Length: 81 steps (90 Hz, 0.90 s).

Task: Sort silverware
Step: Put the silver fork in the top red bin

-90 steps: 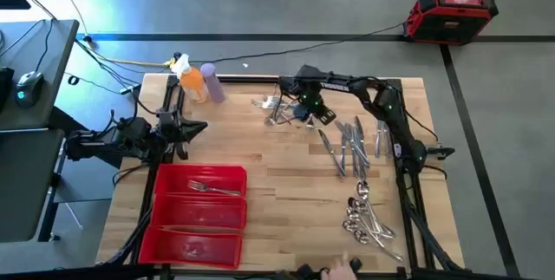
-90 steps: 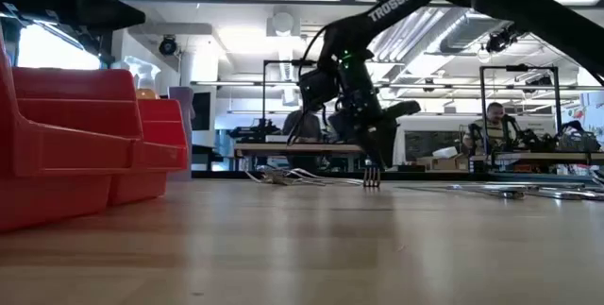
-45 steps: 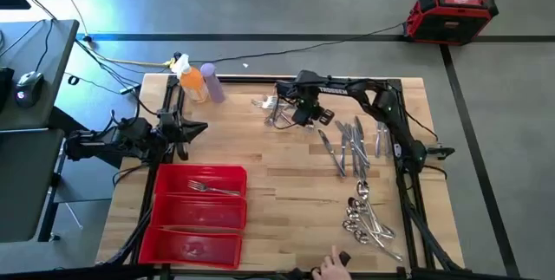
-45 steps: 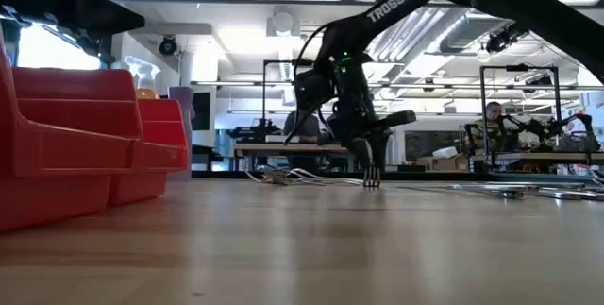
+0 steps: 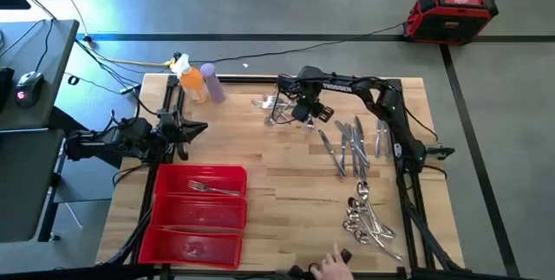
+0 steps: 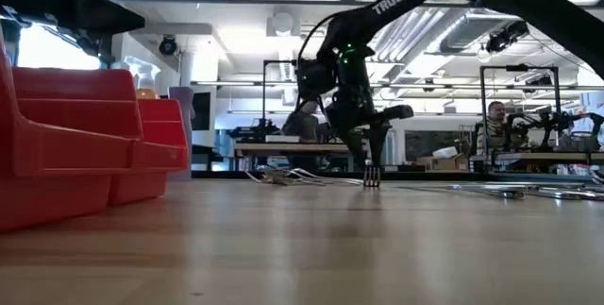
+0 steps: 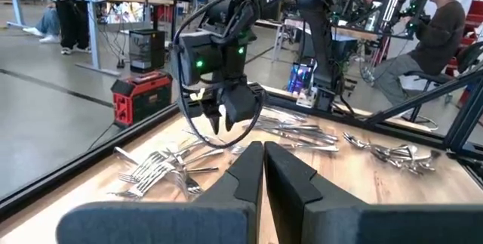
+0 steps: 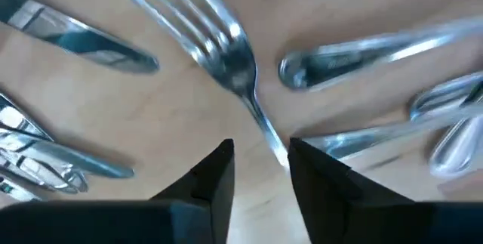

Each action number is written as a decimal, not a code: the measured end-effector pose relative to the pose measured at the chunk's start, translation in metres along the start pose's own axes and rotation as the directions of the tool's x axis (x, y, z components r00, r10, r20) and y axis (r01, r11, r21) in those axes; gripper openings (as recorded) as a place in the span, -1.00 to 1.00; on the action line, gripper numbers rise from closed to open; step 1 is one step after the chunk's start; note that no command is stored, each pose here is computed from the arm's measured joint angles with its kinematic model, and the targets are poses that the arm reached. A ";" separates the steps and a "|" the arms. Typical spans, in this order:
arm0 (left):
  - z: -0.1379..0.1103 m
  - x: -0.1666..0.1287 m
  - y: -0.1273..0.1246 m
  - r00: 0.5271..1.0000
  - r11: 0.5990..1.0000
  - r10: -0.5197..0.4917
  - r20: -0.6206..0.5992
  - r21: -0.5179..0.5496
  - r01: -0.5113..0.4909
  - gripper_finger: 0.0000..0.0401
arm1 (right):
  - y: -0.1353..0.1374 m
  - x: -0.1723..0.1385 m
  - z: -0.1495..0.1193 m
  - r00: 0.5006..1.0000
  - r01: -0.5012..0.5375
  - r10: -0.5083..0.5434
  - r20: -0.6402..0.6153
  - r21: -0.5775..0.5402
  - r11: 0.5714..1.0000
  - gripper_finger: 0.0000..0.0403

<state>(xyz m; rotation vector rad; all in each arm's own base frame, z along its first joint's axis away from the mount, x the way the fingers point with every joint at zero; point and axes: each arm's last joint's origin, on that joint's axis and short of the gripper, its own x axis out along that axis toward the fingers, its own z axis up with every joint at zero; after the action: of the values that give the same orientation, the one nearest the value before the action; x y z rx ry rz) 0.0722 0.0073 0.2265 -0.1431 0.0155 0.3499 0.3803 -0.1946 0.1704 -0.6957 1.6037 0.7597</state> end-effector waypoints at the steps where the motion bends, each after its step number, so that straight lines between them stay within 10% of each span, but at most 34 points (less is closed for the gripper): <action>1: 0.000 0.000 0.000 1.000 1.000 0.000 0.000 0.000 0.000 -1.00 | 0.000 0.000 0.000 1.000 0.000 0.000 -0.001 -0.006 1.000 -0.36; 36: 0.000 0.000 0.000 1.000 1.000 0.000 0.000 0.000 0.000 -1.00 | 0.000 0.028 0.002 0.997 0.041 -0.051 -0.058 -0.158 0.987 -0.35; 81: -0.001 0.000 0.000 1.000 1.000 0.001 -0.007 0.002 -0.001 -1.00 | 0.001 0.026 0.005 0.997 0.046 -0.050 -0.050 -0.084 0.995 -0.98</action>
<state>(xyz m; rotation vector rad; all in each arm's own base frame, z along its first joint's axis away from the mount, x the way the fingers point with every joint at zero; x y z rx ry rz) 0.0723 0.0073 0.2255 -0.1425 0.0229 0.3502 0.3782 -0.1906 0.1438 -0.8167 1.6043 0.7818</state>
